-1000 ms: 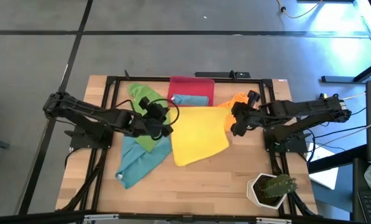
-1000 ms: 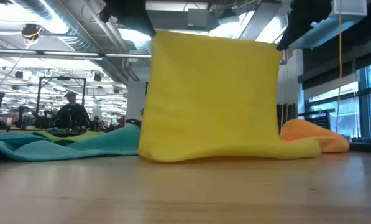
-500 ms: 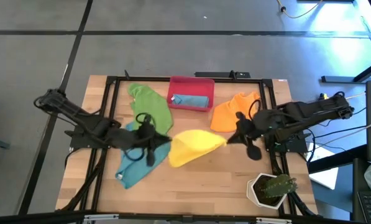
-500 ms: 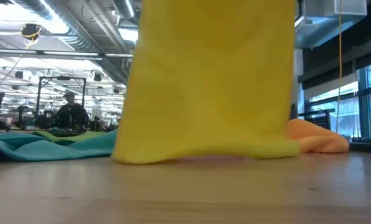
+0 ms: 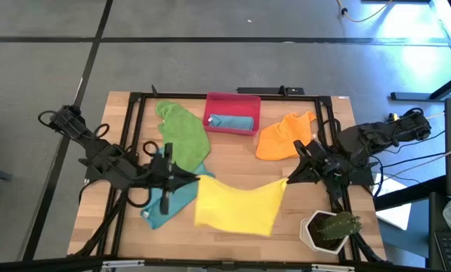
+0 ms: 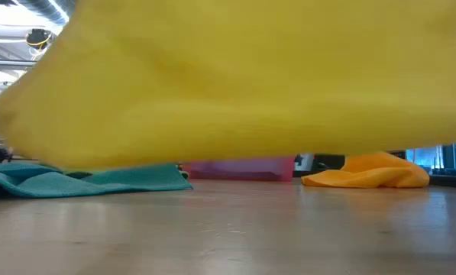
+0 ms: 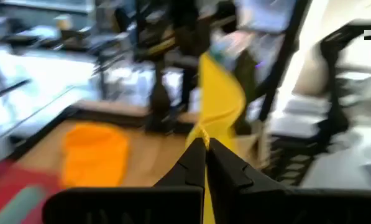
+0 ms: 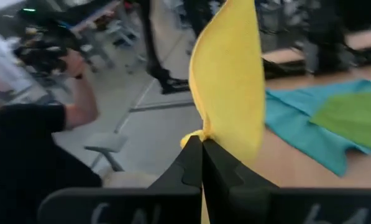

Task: Roll microfiber towels into tight, uniform cylinder then place into a basket
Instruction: Fold the yellow microfiber towel

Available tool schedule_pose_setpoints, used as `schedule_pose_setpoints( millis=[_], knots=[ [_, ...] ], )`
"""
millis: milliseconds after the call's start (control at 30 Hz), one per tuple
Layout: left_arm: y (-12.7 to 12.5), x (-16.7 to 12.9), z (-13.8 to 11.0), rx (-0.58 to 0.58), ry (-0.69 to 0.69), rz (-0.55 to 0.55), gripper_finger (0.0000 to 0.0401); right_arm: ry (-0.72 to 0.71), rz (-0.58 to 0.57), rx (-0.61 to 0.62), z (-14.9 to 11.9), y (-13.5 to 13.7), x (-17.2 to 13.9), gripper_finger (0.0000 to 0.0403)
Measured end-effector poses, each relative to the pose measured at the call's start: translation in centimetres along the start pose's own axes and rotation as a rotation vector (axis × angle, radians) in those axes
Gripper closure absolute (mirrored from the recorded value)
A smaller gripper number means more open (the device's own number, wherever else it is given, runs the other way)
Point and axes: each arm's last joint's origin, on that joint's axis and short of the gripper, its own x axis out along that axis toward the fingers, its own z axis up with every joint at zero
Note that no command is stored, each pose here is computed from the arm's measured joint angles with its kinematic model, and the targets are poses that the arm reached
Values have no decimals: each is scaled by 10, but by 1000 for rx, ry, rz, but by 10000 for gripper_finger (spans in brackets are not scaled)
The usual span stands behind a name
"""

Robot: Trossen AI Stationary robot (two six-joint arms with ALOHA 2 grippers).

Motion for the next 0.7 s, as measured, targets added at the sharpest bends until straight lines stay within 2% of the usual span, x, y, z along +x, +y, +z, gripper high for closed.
schedule_pose_setpoints(
  millis=[133, 267, 500, 700],
  knots=[
    [17, 13, -18, -49, 143, 144, 401, 104, -222, 69, -13, -16, 2, 402],
    [38, 34, -48, -92, 266, 293, 401, 242, -436, 141, -34, -40, 12, 402],
    [81, 69, -99, -87, 424, 464, 401, 403, -616, 141, -72, -82, 35, 402],
    [115, 84, -119, -53, 491, 593, 401, 459, -805, 87, -83, -113, 41, 402]
  ],
)
